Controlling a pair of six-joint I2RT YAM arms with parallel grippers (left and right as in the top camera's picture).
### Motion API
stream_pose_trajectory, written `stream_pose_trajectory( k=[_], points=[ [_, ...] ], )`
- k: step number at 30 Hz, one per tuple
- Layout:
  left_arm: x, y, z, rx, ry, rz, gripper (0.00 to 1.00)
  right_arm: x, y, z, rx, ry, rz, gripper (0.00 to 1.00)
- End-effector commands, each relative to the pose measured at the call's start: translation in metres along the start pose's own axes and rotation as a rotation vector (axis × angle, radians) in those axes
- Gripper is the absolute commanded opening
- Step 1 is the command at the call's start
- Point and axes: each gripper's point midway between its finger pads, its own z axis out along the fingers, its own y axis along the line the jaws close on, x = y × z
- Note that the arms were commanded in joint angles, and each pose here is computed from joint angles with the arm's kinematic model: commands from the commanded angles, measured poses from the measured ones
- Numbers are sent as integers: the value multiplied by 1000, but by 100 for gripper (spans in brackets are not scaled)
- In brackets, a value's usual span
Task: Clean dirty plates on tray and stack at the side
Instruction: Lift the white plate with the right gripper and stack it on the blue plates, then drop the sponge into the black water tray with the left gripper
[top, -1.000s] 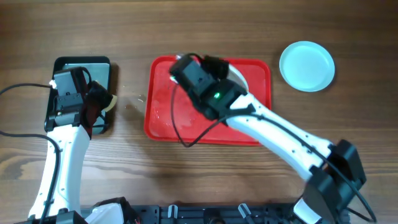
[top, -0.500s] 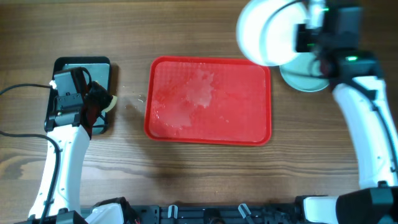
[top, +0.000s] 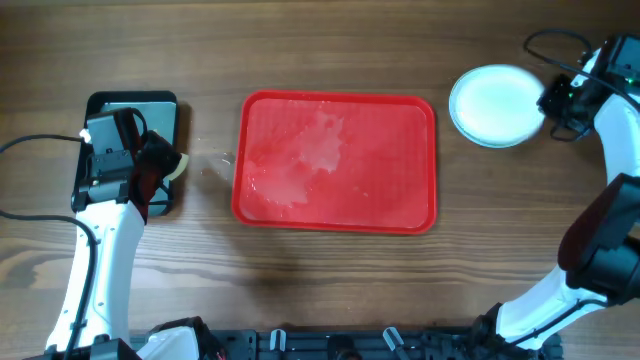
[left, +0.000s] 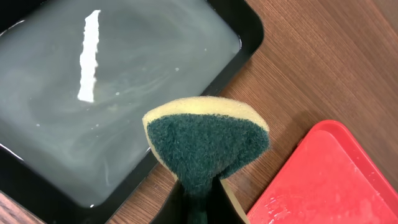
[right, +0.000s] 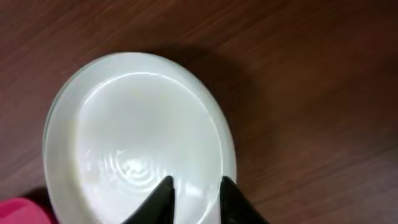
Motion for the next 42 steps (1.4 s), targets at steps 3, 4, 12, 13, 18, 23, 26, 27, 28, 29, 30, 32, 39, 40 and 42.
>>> stream_pose_trajectory(
  k=[3, 4, 12, 13, 18, 23, 26, 27, 28, 29, 30, 32, 39, 40, 42],
  points=[
    [-4, -1, -1, 6, -12, -17, 4, -1, 25, -8, -128, 5, -15, 100],
    [-5, -2, -1, 9, -15, -17, 5, -2, 27, -15, -136, -1, -12, 100],
    [-27, 20, 51, -53, -55, -74, 4, 0, 93, -140, -243, -188, -185, 100],
    [-30, 27, 61, -66, -56, -90, 4, 6, 103, -156, -261, -204, -212, 100],
    [-48, 59, 81, -111, -94, -160, 6, 37, 144, -208, -336, -256, -346, 100],
    [-58, 74, 79, -128, -116, -196, 51, 60, 173, -229, -400, -264, -422, 100],
    [-57, 69, 80, -98, -106, -197, 100, 69, 184, -234, -425, -261, -451, 100],
    [-56, 63, 80, -66, -96, -196, 100, 71, 187, -234, -430, -257, -457, 100],
    [-56, 56, 81, -26, -85, -194, 100, 74, 189, -234, -435, -251, -465, 100],
    [-56, 52, 80, -2, -81, -193, 100, 77, 191, -235, -438, -246, -471, 100],
    [-57, 49, 78, 8, -82, -192, 100, 81, 192, -236, -442, -239, -477, 100],
    [-60, 47, 69, 14, -94, -191, 100, 90, 195, -243, -454, -235, -497, 100],
    [-66, 21, -29, 141, -165, -207, 100, 130, 182, -331, -543, -376, -562, 100],
    [-61, 15, -41, 178, -155, -200, 100, 137, 174, -339, -540, -392, -563, 100],
    [-48, 2, -66, 257, -125, -187, 100, 151, 153, -351, -522, -444, -565, 100]
  ],
)
